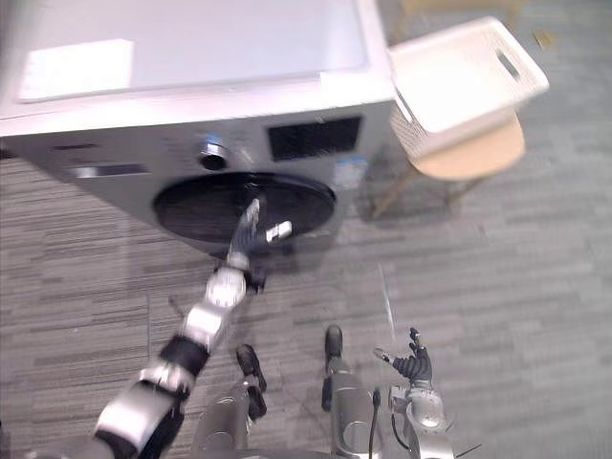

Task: Pick up the laundry basket with both hands and put the clothes into the washing machine.

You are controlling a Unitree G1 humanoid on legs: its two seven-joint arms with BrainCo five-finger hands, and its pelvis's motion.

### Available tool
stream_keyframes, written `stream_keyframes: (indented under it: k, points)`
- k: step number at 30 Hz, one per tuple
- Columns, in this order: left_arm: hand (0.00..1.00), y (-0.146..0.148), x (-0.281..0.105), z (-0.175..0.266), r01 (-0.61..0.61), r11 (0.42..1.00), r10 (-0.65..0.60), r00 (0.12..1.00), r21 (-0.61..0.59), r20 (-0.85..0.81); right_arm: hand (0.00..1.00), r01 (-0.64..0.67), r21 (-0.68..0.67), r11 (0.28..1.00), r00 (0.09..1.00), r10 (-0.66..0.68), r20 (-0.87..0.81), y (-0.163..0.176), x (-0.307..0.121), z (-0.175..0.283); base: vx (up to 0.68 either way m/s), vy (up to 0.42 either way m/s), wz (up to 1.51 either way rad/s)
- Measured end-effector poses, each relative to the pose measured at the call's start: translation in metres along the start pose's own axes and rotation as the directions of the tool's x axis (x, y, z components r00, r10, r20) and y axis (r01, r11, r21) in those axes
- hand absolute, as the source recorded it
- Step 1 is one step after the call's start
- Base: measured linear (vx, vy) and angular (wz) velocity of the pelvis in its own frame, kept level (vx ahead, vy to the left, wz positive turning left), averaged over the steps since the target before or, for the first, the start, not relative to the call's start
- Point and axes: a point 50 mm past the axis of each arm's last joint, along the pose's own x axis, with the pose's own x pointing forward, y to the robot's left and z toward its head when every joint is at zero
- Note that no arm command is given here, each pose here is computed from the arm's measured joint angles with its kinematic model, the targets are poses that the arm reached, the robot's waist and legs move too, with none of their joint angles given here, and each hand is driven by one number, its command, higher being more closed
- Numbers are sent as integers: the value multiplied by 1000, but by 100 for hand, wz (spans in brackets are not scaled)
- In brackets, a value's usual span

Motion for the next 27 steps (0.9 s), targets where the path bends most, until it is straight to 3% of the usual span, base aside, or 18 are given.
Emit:
stream_keyframes:
  k: [3, 8, 10, 13, 22, 27]
  points:
    - [0, 1, -39, -55, 16, 999, -23, 978, -39, -208, 0, -22, -64, 998, 998, 17, -68, 3, 4, -9, 118, 102, 65]
    - [0, 22, -56, -96, -69, 996, 42, 918, -54, -395, 0, -45, -89, 995, 996, 39, -75, 10, 13, -2, 47, 100, 111]
    - [0, 40, -65, -113, -146, 989, 111, 875, -37, -471, 0, -48, -87, 995, 996, 42, -78, 12, 17, 1, -38, 129, 109]
    - [0, 72, -105, -150, -273, 961, 231, 728, 35, -646, 0, -69, -76, 995, 993, 62, -96, 22, 17, 0, -15, 95, 52]
    - [0, 88, -147, -170, -435, 900, 317, 602, 32, -733, 0, -153, -147, 977, 984, 138, -110, 39, 11, -4, 85, 119, 47]
    - [0, 97, -131, -154, -516, 857, 384, 648, -8, -658, 0, -197, -158, 968, 978, 182, -100, 50, 5, -6, 326, 120, 123]
